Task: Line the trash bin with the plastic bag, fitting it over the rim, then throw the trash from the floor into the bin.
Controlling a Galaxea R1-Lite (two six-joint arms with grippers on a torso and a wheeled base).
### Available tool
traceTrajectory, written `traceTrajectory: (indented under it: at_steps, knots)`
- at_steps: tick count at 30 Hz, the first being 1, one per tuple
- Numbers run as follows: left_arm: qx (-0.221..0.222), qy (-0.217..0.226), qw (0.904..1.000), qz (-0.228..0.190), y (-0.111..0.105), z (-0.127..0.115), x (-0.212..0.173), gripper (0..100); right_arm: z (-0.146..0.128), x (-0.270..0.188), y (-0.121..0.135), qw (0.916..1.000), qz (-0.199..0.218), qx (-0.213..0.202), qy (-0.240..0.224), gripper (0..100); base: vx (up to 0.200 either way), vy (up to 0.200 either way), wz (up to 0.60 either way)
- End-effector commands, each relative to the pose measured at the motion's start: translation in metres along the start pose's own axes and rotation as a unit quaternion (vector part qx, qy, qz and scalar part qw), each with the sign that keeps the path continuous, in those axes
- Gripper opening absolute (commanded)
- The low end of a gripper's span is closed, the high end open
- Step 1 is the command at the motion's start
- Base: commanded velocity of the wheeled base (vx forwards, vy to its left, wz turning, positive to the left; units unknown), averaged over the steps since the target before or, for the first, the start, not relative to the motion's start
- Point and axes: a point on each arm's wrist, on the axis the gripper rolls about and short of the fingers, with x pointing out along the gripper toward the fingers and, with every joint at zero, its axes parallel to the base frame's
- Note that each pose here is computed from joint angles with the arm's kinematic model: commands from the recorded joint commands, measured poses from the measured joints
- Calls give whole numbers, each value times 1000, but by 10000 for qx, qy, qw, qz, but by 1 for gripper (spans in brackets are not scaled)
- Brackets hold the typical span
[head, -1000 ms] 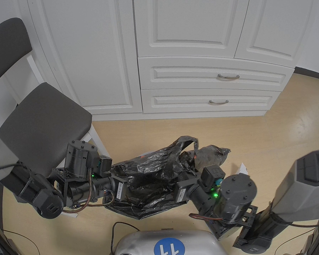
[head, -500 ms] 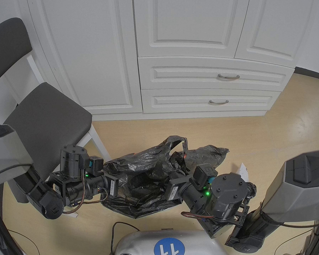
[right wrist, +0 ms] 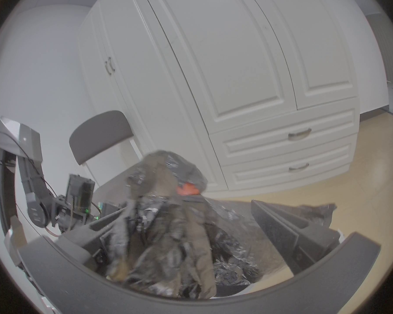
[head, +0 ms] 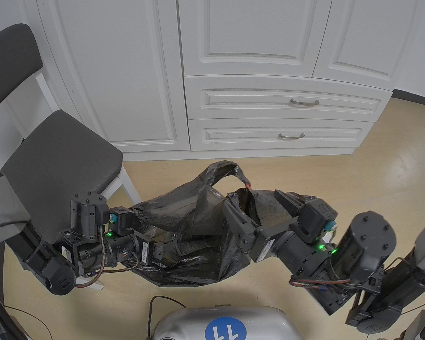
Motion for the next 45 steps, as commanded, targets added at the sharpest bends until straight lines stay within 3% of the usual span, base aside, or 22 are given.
traceTrajectory:
  at_steps: [1, 7, 12, 15, 17, 18, 19, 20, 21, 24, 29, 35, 38, 45]
  knots:
    - [32, -3, 10000, 22, 2, 1, -1, 100, 34, -22, -6, 10000, 11, -53, -30, 100, 0, 0, 0]
    - [-44, 135, 9997, 208, 13, -6, 10, 100, 30, -19, -12, 9991, 100, 202, 363, 100, 0, 0, 0]
    - [-96, 237, 9992, 302, 20, -10, 19, 100, 37, -15, -31, 9990, -103, 133, 406, 100, 0, 0, 0]
    - [-105, 301, 9986, 429, 22, -13, 24, 100, 40, -20, -47, 9962, -427, -135, 741, 100, 0, 0, 0]
    - [-95, 344, 9978, 551, 23, -16, 28, 100, 42, -31, -64, 9868, -765, -545, 1316, 100, 0, 0, 0]
    - [-95, 344, 9978, 551, 23, -16, 28, 100, 41, -32, -65, 9860, -778, -572, 1360, 100, 0, 0, 0]
    - [-92, 369, 9975, 590, 23, -17, 30, 100, 43, -39, -75, 9778, -867, -801, 1729, 100, 0, 0, 0]
    - [-92, 369, 9975, 590, 23, -17, 30, 100, 43, -39, -75, 9778, -867, -801, 1729, 100, 0, 0, 0]
    - [-92, 377, 9974, 605, 23, -17, 30, 100, 43, -53, -84, 9687, -751, -983, 2150, 100, 0, 0, 0]
    - [-79, 393, 9974, 604, 23, -18, 30, 100, 38, -69, -95, 9545, -379, -1336, 2638, 100, 0, 0, 0]
    - [-83, 454, 9968, 647, 26, -21, 32, 100, 21, -75, -101, 9348, -83, -1752, 3090, 100, 0, 0, 0]
    - [-183, 604, 9951, 757, 43, -32, 41, 100, 14, -71, -102, 9293, -89, -1770, 3241, 100, 0, 0, 0]
    - [-251, 724, 9952, 604, 46, -41, 47, 100, 13, -71, -101, 9290, -75, -1770, 3249, 100, 0, 0, 0]
    - [-280, 563, 9971, 438, 49, -46, 50, 100, 3, -66, -100, 9210, -35, -1783, 3464, 100, 0, 0, 0]
